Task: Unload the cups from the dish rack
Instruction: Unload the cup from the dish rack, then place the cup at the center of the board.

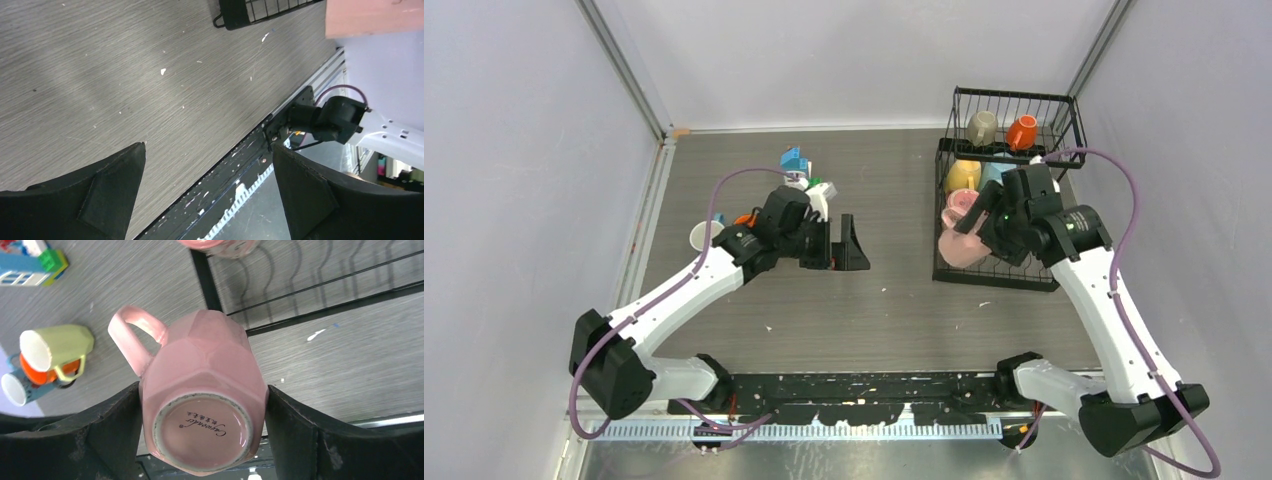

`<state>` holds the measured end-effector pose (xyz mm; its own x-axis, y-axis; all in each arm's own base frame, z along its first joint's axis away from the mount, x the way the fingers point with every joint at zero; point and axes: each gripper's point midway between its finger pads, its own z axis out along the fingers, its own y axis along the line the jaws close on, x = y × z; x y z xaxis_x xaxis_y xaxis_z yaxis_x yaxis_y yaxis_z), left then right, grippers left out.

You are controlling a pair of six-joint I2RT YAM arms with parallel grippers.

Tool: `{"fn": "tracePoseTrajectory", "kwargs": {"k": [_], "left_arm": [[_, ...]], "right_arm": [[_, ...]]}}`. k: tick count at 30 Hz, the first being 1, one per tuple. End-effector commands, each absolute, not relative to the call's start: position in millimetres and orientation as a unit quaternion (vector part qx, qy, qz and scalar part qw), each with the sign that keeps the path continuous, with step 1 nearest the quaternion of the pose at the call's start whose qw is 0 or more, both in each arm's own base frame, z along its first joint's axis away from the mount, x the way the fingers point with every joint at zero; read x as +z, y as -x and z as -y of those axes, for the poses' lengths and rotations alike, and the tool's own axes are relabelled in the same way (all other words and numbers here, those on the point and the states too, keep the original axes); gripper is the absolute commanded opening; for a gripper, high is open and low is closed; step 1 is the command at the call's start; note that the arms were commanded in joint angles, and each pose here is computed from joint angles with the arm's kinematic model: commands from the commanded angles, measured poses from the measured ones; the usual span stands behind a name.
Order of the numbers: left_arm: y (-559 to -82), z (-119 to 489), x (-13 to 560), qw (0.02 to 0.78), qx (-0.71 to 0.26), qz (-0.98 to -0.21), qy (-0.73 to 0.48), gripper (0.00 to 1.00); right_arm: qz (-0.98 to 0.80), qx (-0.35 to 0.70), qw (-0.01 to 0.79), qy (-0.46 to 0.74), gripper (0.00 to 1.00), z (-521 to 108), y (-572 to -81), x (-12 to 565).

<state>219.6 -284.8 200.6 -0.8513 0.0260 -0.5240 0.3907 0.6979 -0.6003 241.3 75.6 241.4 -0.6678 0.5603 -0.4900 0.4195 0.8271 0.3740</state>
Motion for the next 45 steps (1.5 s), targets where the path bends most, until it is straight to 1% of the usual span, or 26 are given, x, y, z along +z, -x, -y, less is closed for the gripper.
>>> {"fn": "tracePoseTrajectory", "kwargs": {"k": [1,11,16,20,23,26,33,39,45], "left_arm": [[-229,298,236,0.276,-0.452,-0.845,-0.081,1.00],[-249,303,257,0.270,-0.547,-0.792,-0.016,1.00],[-260,307,274,0.272,-0.591,-0.760,0.002,1.00],[-267,312,281,0.274,-0.605,-0.747,0.007,0.99],[-269,316,287,0.271,-0.623,-0.734,0.012,0.97],[-271,318,293,0.268,-0.639,-0.720,0.019,0.94],[-268,316,311,0.280,-0.665,-0.692,0.010,0.81],[-261,310,329,0.308,-0.676,-0.669,-0.012,0.70],[-253,306,346,0.329,-0.692,-0.642,-0.030,0.55]], "right_arm": [[-0.872,0.226,0.352,-0.254,0.23,-123,-273,283],[-0.856,0.344,0.327,-0.207,0.24,-194,-293,303],[-0.843,0.392,0.314,-0.196,0.24,-218,-297,314],[-0.833,0.423,0.302,-0.190,0.25,-232,-299,321],[-0.826,0.444,0.293,-0.186,0.25,-240,-300,326],[-0.819,0.462,0.288,-0.183,0.25,-246,-301,332],[-0.805,0.497,0.271,-0.176,0.26,-258,-301,341],[-0.794,0.525,0.251,-0.173,0.27,-268,-301,347],[-0.776,0.567,0.214,-0.175,0.27,-284,-304,348]]}}
